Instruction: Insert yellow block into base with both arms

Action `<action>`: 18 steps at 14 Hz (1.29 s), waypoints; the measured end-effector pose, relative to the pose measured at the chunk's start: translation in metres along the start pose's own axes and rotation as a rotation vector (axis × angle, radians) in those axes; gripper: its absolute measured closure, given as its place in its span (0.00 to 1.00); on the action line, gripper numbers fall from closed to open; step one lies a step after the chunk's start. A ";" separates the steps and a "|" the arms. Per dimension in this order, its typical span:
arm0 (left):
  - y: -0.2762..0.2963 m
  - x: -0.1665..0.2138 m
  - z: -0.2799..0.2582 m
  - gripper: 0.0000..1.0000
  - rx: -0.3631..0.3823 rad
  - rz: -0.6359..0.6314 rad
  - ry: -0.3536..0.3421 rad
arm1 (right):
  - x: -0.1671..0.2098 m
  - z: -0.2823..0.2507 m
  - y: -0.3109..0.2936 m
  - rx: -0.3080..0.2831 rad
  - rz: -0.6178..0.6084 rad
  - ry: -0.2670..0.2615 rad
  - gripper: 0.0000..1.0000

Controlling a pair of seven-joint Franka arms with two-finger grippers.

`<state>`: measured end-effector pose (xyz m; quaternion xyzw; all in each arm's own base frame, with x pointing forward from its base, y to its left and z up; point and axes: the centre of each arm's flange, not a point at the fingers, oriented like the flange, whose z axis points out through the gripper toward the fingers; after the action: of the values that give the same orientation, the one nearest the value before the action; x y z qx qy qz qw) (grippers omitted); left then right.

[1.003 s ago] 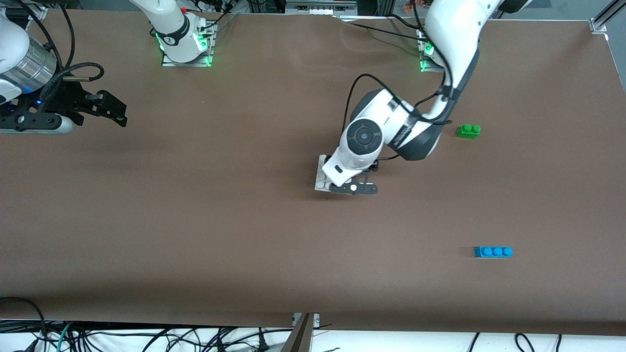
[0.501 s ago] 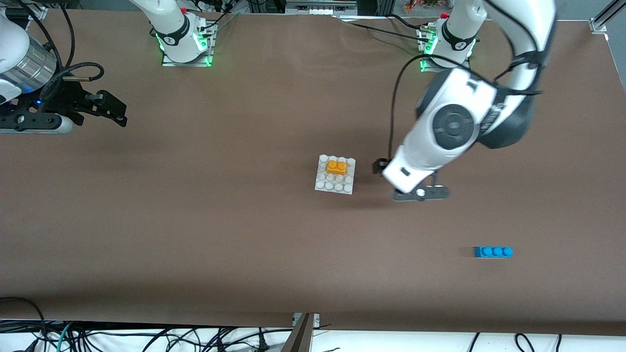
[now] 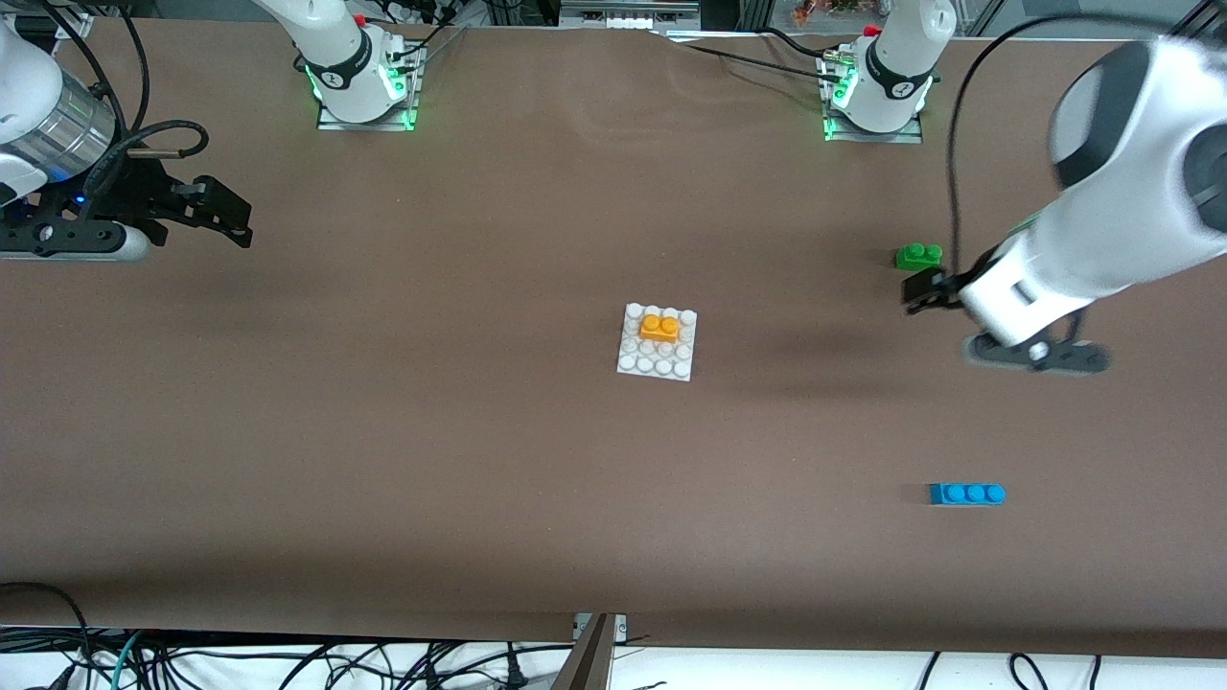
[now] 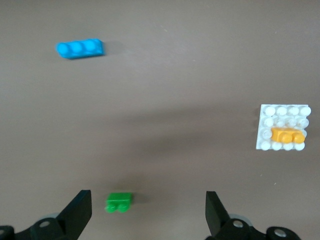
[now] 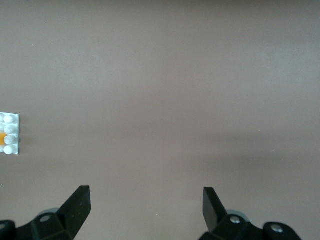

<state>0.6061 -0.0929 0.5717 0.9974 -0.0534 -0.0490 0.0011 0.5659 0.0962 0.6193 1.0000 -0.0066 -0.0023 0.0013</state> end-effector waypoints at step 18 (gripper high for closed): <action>-0.050 -0.060 -0.008 0.00 0.016 -0.050 0.016 | 0.000 0.000 0.001 0.000 0.002 0.000 0.00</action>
<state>0.5529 -0.0366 0.5847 0.9987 -0.0287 -0.0408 -0.0079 0.5661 0.0950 0.6195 1.0000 -0.0077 -0.0021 0.0013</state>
